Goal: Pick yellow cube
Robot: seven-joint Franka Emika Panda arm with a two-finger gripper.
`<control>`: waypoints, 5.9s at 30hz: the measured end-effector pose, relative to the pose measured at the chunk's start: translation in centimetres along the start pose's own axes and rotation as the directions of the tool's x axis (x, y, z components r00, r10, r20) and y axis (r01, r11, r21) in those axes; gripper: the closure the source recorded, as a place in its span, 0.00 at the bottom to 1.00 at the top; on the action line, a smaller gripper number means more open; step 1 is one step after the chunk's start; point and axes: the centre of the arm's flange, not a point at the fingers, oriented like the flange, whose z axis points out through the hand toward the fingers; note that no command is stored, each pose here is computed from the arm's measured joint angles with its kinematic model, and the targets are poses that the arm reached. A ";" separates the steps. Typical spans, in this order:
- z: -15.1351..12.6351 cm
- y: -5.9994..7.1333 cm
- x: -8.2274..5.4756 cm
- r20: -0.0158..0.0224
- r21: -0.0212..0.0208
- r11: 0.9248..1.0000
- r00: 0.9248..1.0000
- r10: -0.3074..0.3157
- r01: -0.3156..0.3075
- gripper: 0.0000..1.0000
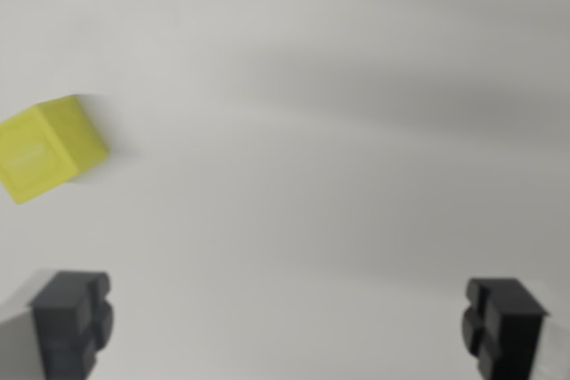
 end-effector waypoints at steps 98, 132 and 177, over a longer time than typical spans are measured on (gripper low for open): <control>16.4 -9.6 -12.6 0.013 -0.010 0.925 0.925 -0.380 0.380 0.00; 22.0 -11.1 -14.7 0.015 -0.011 0.898 0.899 -0.439 0.439 0.00; 21.3 -11.1 -14.7 0.016 -0.010 0.896 0.896 -0.443 0.443 1.00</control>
